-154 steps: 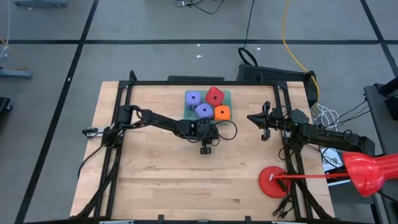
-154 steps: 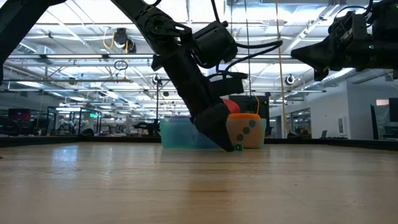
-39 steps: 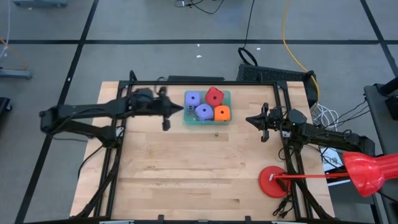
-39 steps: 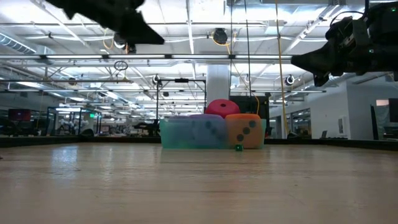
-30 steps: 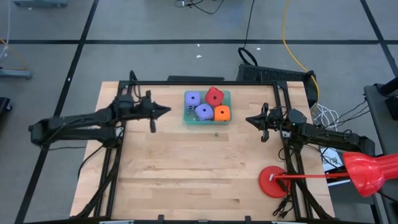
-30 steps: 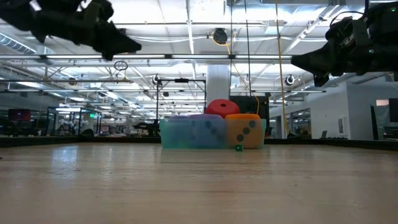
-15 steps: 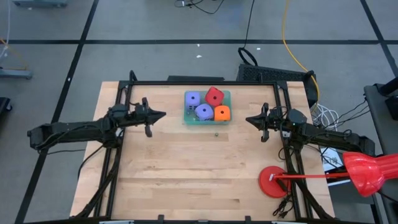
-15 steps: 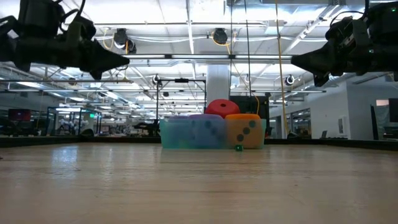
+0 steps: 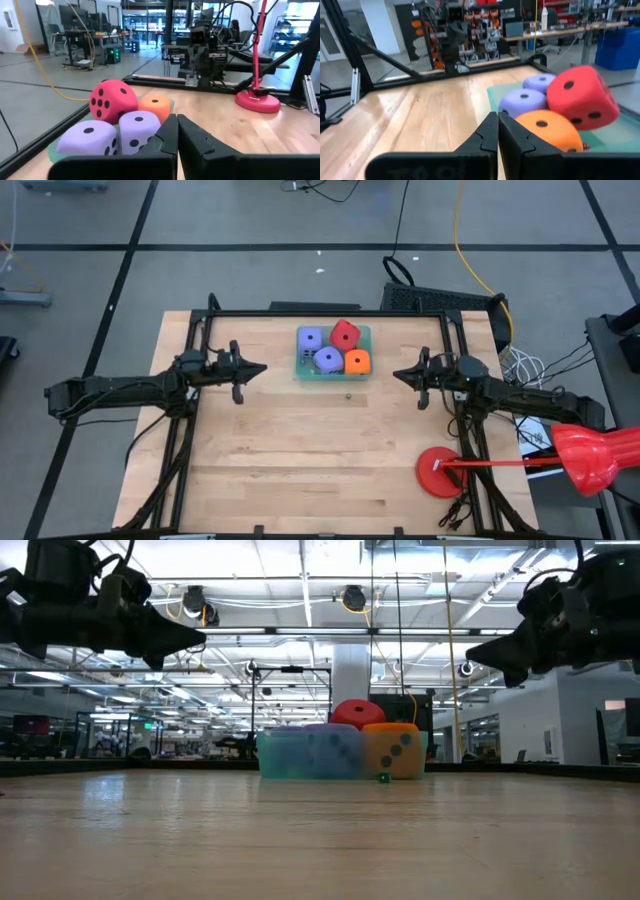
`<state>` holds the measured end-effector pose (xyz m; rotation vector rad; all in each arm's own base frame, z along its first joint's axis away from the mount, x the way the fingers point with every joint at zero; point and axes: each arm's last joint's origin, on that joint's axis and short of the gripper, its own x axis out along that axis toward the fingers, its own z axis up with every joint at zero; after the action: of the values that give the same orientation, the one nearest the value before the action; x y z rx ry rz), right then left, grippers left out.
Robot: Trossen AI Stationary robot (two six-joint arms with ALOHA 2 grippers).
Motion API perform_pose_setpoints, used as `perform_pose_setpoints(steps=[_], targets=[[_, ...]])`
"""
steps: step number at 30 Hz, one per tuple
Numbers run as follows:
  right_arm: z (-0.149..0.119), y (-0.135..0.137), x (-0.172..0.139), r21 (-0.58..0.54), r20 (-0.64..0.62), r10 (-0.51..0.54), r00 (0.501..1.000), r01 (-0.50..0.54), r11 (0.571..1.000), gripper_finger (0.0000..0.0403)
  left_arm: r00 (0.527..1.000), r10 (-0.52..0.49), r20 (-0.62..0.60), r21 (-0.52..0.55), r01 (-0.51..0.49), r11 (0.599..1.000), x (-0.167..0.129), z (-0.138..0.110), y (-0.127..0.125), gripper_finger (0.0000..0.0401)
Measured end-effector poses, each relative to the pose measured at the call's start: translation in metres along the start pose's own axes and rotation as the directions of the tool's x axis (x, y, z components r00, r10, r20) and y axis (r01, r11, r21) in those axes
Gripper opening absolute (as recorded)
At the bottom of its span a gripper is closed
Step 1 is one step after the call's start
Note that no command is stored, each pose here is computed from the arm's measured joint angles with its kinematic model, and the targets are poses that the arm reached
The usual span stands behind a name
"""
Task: Pick & Place Dice
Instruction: Put the small dark green dice into the basket
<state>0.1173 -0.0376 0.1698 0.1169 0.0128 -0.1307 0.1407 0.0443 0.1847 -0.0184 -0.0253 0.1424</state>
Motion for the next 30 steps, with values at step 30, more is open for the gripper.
perform_pose_setpoints(steps=[30], targets=[[-0.019, 0.066, 0.144, -0.273, -0.588, -0.103, 0.802, -0.076, 0.959, 0.0145, 0.998, 0.056, -0.014, -0.007, -0.056, 0.998, 0.0, -0.002, 0.002, 0.0026]])
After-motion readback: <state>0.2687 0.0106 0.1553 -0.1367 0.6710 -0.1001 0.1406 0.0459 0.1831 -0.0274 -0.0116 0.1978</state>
